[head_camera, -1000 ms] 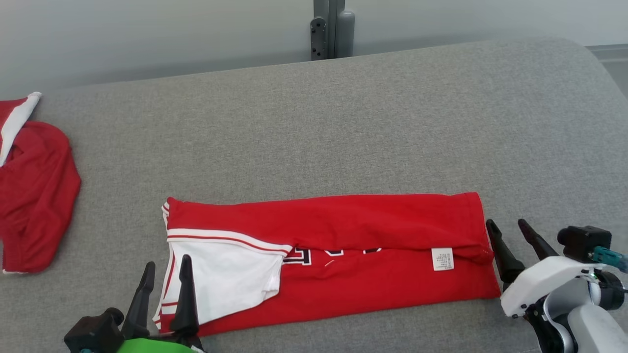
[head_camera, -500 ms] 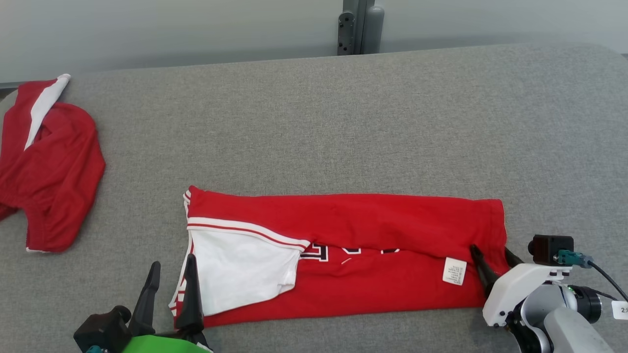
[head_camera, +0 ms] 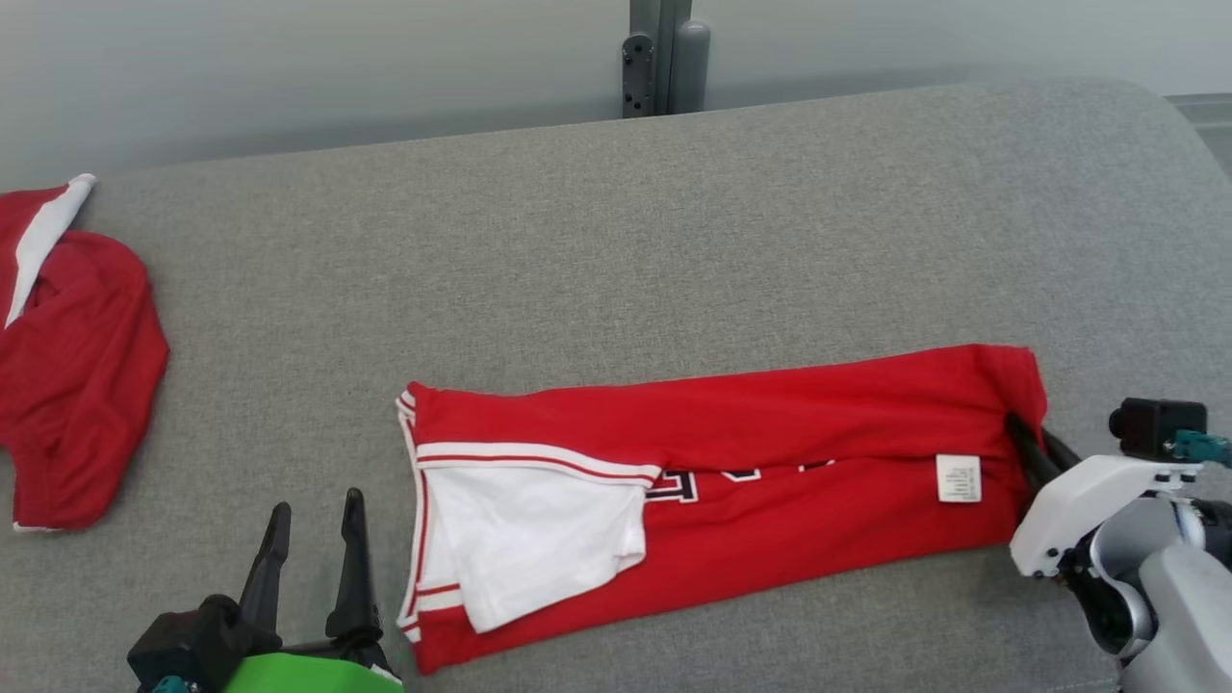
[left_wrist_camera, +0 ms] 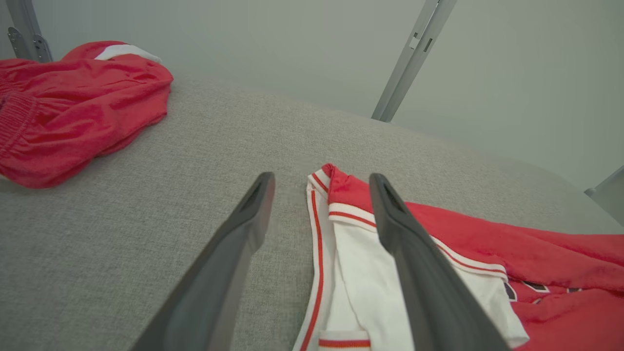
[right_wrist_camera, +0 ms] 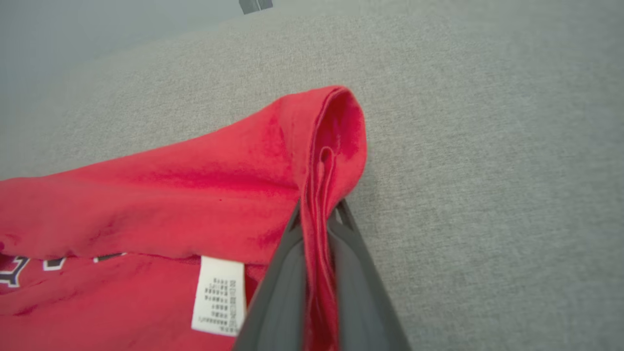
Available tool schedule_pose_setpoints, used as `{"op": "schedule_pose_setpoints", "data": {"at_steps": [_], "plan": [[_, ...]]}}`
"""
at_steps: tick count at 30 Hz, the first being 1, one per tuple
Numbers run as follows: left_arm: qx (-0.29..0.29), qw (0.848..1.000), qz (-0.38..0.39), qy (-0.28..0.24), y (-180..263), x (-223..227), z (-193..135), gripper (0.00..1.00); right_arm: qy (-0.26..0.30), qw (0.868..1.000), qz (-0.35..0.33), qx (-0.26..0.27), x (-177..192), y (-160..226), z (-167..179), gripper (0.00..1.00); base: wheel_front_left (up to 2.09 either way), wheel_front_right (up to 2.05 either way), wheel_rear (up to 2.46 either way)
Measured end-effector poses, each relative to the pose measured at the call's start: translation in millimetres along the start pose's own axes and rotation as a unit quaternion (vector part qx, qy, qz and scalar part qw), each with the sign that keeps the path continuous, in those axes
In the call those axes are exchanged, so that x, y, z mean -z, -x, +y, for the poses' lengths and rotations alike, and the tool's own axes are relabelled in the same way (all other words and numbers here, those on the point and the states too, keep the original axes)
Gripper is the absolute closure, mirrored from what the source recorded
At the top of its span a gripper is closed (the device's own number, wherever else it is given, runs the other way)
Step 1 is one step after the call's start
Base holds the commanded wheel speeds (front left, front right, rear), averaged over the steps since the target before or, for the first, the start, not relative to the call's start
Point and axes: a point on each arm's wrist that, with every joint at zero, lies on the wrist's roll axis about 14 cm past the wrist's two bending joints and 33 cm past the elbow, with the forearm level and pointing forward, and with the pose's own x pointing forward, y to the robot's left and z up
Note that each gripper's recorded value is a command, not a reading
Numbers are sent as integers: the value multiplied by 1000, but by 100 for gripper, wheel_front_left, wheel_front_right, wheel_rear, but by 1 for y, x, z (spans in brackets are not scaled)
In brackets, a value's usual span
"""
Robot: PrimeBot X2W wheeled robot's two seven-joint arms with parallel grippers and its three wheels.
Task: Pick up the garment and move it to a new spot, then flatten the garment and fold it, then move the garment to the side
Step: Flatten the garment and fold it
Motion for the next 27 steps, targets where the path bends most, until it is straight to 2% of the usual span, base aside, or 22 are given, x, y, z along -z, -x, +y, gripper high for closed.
{"op": "schedule_pose_setpoints", "data": {"at_steps": [7, 11, 18, 22, 27], "plan": [[22, 1000, -9, -19, -12, -5, -10, 0, 19, 997, -32, 67, -34, 21, -60, 100, 0, 0, 0], [28, 999, -6, -26, -14, -3, -13, 0, 9, 996, -49, 69, -46, 26, -60, 100, 0, 0, 0], [28, 999, -13, -27, -11, -7, -14, 0, -66, 997, -49, -12, -37, 27, 1, 100, 0, 0, 0], [24, 999, -18, -28, -7, -10, -10, 0, -77, 992, -47, -82, -40, 28, 49, 100, 0, 0, 0], [17, 999, -23, -28, 0, -13, -6, 0, -82, 980, -40, -178, -43, 33, 117, 100, 0, 0, 0]]}}
